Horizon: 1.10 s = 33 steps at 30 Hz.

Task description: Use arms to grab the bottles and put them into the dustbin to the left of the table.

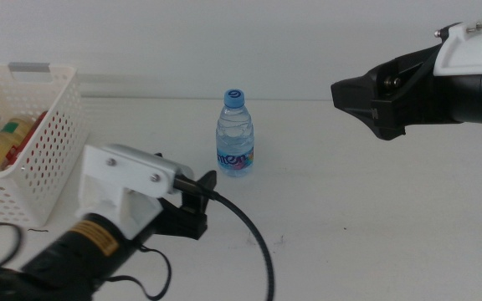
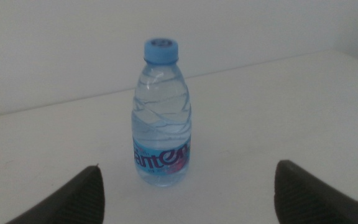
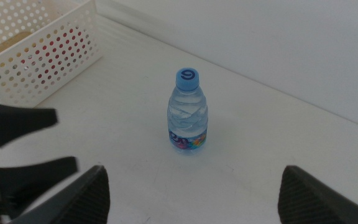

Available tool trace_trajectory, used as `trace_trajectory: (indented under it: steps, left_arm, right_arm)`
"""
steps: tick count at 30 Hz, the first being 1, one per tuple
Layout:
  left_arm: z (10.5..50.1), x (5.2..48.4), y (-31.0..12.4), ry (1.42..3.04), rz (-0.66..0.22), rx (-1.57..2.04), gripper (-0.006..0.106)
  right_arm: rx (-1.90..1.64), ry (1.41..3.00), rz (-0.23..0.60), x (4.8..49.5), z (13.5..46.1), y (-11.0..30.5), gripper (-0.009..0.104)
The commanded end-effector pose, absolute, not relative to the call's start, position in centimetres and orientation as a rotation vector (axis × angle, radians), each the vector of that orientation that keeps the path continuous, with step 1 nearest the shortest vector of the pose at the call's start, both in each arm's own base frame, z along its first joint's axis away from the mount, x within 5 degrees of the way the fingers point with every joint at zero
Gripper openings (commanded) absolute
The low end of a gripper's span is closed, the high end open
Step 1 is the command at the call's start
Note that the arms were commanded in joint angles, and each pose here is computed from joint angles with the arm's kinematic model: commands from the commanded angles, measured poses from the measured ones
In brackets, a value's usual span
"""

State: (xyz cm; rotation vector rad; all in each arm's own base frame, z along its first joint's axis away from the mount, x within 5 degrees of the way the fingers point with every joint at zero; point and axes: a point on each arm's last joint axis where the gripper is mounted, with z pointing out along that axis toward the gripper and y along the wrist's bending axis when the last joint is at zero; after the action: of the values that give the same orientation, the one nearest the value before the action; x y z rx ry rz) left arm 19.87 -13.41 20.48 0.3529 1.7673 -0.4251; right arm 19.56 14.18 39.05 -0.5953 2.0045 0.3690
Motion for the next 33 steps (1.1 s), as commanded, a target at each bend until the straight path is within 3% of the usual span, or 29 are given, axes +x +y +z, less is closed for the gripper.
trace_trajectory:
  steps: [1, 8, 11, 18, 26, 33]
  left_arm:
    - [19.6, 20.7, -14.1, 1.715, -0.432, 0.341, 0.094]
    - [17.3, 22.5, -15.0, 1.554, -0.383, 0.318, 0.094]
    - [16.5, 23.2, -15.6, 1.577, -0.414, 0.288, 0.094]
    - [15.2, 25.6, -16.8, 1.670, -0.388, 0.331, 0.094]
    - [12.7, 31.0, -16.9, 1.694, -0.521, 0.438, 0.094]
    - [11.3, 34.6, -18.1, 1.689, -0.509, 0.440, 0.094]
  right_arm:
    - [-0.599, 1.985, 0.363, 19.5, 39.4, 14.1, 0.090]
    - [-0.599, 1.985, 0.363, 19.5, 39.4, 14.1, 0.090]
    - [-0.599, 1.985, 0.363, 19.5, 39.4, 14.1, 0.090]
    - [-0.599, 1.985, 0.363, 19.5, 39.4, 14.1, 0.090]
    - [-0.599, 1.985, 0.363, 19.5, 39.4, 14.1, 0.090]
    - [-0.599, 1.985, 0.363, 19.5, 39.4, 14.1, 0.090]
